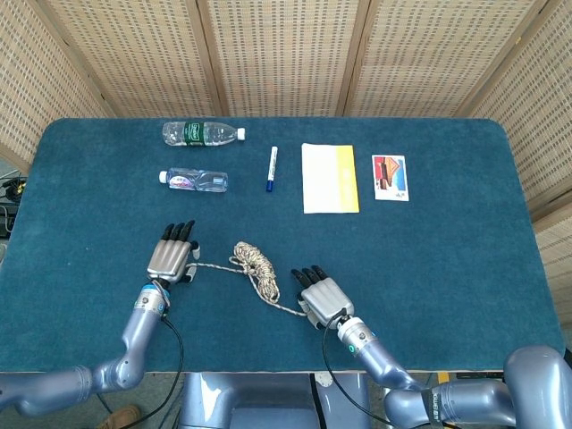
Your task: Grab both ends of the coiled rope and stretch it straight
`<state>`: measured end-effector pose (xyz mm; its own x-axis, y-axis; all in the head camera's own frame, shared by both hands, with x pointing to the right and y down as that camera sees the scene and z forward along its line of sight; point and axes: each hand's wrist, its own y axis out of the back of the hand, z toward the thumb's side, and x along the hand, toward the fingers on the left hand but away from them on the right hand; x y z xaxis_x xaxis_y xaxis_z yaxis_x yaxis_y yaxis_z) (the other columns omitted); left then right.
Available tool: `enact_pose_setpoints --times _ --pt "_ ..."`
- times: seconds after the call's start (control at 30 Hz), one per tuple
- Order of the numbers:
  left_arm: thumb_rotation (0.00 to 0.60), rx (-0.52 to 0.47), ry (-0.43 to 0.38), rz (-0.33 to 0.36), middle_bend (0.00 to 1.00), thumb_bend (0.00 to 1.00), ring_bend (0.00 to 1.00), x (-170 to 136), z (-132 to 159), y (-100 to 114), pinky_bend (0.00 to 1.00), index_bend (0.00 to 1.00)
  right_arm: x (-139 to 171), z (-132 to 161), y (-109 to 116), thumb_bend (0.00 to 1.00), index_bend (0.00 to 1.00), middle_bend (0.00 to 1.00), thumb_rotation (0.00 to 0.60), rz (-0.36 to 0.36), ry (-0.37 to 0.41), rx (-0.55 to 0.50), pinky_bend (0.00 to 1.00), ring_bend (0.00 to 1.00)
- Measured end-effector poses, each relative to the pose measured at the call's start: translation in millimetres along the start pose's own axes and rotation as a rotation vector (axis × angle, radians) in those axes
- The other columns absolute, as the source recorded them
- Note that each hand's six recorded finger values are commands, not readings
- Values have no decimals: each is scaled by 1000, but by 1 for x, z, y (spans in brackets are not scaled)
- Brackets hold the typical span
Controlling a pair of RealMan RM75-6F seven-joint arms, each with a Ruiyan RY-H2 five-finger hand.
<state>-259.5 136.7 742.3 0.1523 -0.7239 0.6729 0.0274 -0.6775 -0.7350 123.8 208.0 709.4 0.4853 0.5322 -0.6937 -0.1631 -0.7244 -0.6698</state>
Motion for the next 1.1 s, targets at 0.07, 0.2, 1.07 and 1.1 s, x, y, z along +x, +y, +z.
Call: enact_pose_setpoints --times 0.07,0.2,1.07,1.1 --pt "600 0 -3 0 0 381 0 1 1 -1 0 518 0 0 0 460 623 0 600 -1 0 0 0 0" --pt "600 6 -4 -2 0 382 0 2 3 -3 0 532 1 0 0 460 624 0 600 -1 -2 0 0 0" --pt "600 4 10 -17 0 392 0 9 4 -10 0 555 3 -4 1 460 626 0 600 -1 -12 -3 0 0" --pt "600 4 10 -17 0 396 0 10 4 -10 0 557 3 -4 0 460 626 0 600 -1 -12 -3 0 0"
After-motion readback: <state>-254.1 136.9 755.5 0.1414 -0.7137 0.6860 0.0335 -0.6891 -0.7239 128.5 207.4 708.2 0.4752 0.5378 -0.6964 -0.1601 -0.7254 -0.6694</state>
